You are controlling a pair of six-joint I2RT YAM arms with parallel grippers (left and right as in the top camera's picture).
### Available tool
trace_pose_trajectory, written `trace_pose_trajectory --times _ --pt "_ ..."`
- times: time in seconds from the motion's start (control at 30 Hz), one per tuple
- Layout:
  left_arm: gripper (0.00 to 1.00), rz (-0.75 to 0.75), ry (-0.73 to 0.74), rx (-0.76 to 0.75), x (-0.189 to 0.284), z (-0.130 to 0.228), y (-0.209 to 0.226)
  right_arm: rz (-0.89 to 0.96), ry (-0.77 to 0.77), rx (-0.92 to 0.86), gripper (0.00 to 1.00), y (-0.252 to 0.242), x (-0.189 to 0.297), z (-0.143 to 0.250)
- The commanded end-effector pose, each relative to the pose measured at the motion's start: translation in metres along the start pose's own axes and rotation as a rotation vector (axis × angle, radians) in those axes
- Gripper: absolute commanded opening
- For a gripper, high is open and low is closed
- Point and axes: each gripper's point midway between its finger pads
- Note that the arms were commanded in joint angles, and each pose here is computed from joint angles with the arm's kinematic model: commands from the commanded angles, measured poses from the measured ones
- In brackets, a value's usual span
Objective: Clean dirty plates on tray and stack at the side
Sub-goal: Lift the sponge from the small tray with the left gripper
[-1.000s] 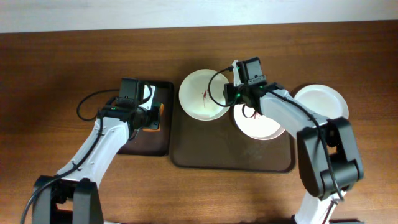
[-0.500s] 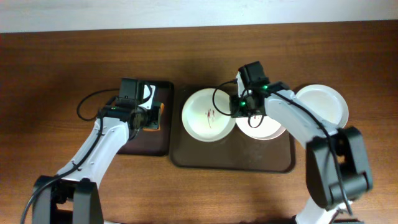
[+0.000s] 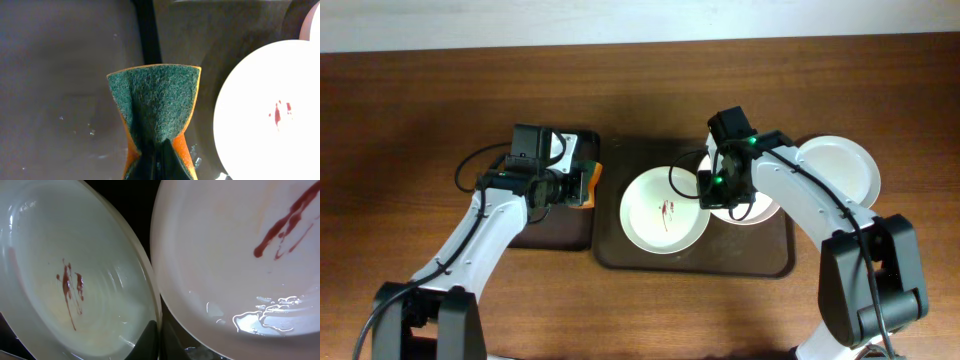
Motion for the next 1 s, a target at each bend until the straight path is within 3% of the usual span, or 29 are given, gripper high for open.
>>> trace_pose_trajectory --times 0.0,0.2,0.37,0.6,0.97 --pt "0.0 0.016 -0.03 0.007 0.005 -0.008 -0.003 -0.011 0.018 -0.007 0.04 0.001 -0.002 0.005" --pt "0.0 -0.107 -0.124 -0.038 0.011 -0.032 0.018 -0.008 0.025 -0.008 0.04 0.0 -0.002 0.007" --pt "0.0 -0.23 -0.317 -0.07 0.049 -0.076 0.031 -0.001 0.037 -0.011 0.04 -0.001 -0.001 0.01" --pt "0.0 -0.287 -0.459 -0.088 0.1 -0.099 0.027 -0.001 0.038 -0.011 0.04 -0.002 -0.001 0.01" --pt "0.0 -0.29 -0.482 -0.091 0.107 -0.102 0.026 -0.001 0.038 -0.011 0.04 -0.002 -0.001 0.01"
Point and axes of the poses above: each gripper's point midway between its finger pads, its own x axis back along the fingers, its own y axis along the line the jaws close on, z = x × y, and after that the axes turned 12 degrees about -x, right-handed
